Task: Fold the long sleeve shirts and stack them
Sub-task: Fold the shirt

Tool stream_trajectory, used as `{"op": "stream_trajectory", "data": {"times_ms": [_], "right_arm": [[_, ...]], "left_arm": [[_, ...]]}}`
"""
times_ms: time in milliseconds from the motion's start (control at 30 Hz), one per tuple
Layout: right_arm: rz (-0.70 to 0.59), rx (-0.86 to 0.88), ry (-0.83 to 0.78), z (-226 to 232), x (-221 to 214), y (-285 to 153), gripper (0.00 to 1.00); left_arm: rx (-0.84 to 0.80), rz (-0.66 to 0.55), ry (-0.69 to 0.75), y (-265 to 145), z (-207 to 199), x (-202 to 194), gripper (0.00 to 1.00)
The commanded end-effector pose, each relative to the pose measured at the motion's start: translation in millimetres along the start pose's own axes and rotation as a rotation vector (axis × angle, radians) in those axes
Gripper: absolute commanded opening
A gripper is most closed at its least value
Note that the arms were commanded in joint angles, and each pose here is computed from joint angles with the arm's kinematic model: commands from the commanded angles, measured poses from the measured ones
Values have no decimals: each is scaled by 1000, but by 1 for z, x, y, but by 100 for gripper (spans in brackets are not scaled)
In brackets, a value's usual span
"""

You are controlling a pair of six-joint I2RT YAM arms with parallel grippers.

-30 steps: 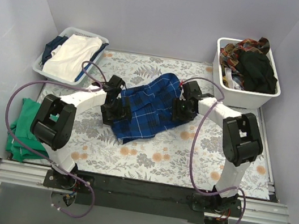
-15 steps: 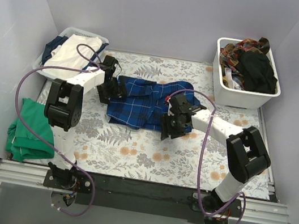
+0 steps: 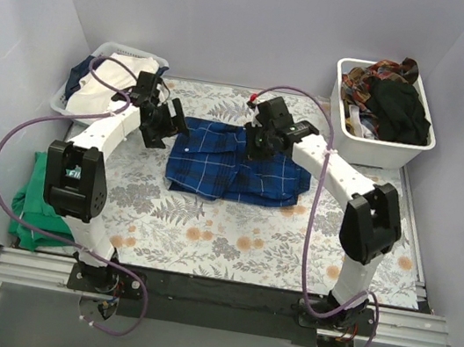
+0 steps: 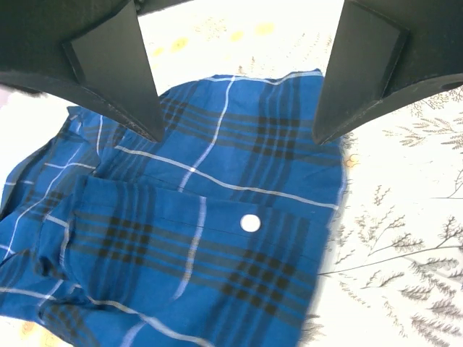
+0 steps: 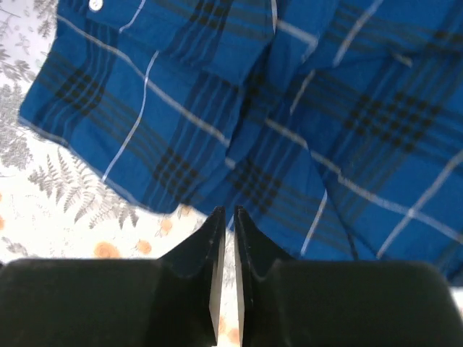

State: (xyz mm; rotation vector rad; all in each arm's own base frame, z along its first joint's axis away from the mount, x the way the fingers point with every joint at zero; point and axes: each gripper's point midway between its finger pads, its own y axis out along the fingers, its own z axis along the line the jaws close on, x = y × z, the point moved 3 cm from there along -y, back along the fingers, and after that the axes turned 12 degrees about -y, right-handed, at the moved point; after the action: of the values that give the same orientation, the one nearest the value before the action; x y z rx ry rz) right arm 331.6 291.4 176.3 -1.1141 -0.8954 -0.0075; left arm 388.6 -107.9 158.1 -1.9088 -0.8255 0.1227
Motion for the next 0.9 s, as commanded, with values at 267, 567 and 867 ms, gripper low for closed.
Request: {"op": "stream_trajectory", "data": {"times_ms": [267, 567, 867], "right_arm": [[59, 63, -1, -3, 15, 68, 36], [134, 62, 41, -15, -8, 100, 39], [223, 75, 82, -23, -41, 117, 36]], "left_arm": [[-45, 80, -177, 27, 27, 20, 85], [4, 126, -171, 55, 42, 17, 85], [65, 122, -131, 74, 60, 14, 73]]}}
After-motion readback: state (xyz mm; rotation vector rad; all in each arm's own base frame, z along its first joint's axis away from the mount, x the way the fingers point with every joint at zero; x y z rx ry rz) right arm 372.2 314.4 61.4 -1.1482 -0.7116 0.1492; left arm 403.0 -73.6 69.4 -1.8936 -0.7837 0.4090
